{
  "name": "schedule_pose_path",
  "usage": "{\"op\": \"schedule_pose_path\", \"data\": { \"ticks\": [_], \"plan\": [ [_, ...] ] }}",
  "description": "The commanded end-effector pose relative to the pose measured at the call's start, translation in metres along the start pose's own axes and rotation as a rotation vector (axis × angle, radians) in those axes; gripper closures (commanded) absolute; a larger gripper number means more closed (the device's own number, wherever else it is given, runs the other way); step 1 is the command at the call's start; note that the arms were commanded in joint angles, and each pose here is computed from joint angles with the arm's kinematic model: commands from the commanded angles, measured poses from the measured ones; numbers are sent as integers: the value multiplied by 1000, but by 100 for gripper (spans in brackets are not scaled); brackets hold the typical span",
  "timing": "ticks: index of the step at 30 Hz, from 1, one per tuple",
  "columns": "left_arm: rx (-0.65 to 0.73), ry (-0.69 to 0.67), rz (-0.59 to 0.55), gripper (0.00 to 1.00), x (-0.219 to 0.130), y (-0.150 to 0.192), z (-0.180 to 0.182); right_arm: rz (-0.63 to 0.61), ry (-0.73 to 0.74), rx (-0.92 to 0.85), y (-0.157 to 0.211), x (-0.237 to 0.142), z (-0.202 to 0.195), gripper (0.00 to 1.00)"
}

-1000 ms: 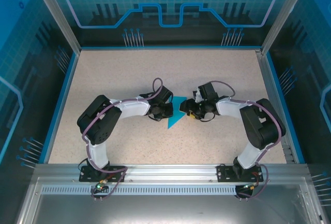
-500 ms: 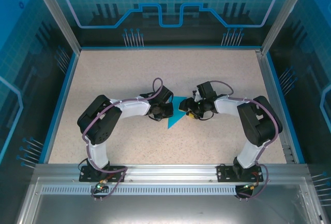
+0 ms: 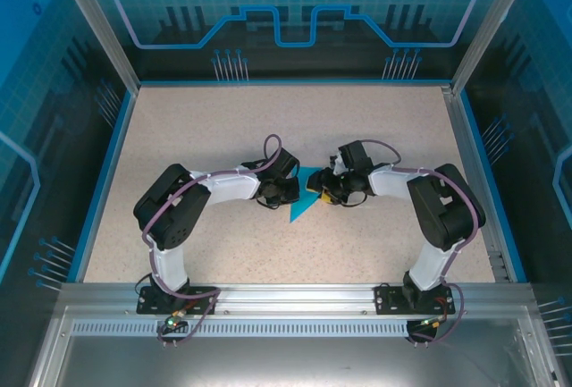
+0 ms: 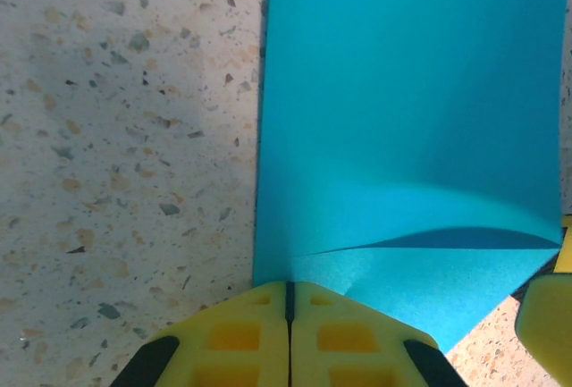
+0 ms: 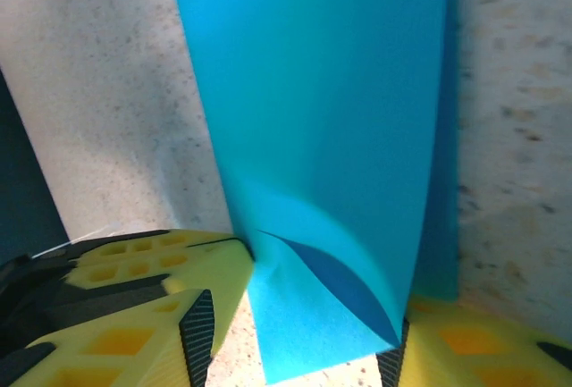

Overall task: Fold a paper plane with a square sheet of paper (pick it up from the middle)
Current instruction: Fourth fold the wing at the center of the table.

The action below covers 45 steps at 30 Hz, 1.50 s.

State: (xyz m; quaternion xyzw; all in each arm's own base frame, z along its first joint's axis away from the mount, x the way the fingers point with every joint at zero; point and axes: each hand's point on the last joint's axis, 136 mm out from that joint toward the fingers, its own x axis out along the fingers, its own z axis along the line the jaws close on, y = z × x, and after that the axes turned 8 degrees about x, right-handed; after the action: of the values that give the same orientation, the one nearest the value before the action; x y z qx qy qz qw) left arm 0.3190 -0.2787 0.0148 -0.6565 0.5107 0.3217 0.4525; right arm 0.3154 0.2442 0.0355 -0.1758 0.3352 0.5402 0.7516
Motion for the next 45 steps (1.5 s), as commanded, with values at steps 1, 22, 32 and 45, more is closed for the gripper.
{"op": "schedule_pose_path", "data": {
  "ticks": [1, 22, 32, 45],
  "plan": [
    [-20, -74, 62, 94, 11, 16, 20, 63, -82, -46, 12, 7, 11, 50],
    [33, 59, -46, 73, -51, -23, -12, -13, -26, -91, -3, -12, 12, 99],
    [29, 177, -219, 44, -105, -47, -4, -169, 117, -47, -2, -47, 26, 99],
    [174, 241, -335, 30, -100, -32, 11, -187, 231, 49, 4, -13, 65, 99]
  ]
}}
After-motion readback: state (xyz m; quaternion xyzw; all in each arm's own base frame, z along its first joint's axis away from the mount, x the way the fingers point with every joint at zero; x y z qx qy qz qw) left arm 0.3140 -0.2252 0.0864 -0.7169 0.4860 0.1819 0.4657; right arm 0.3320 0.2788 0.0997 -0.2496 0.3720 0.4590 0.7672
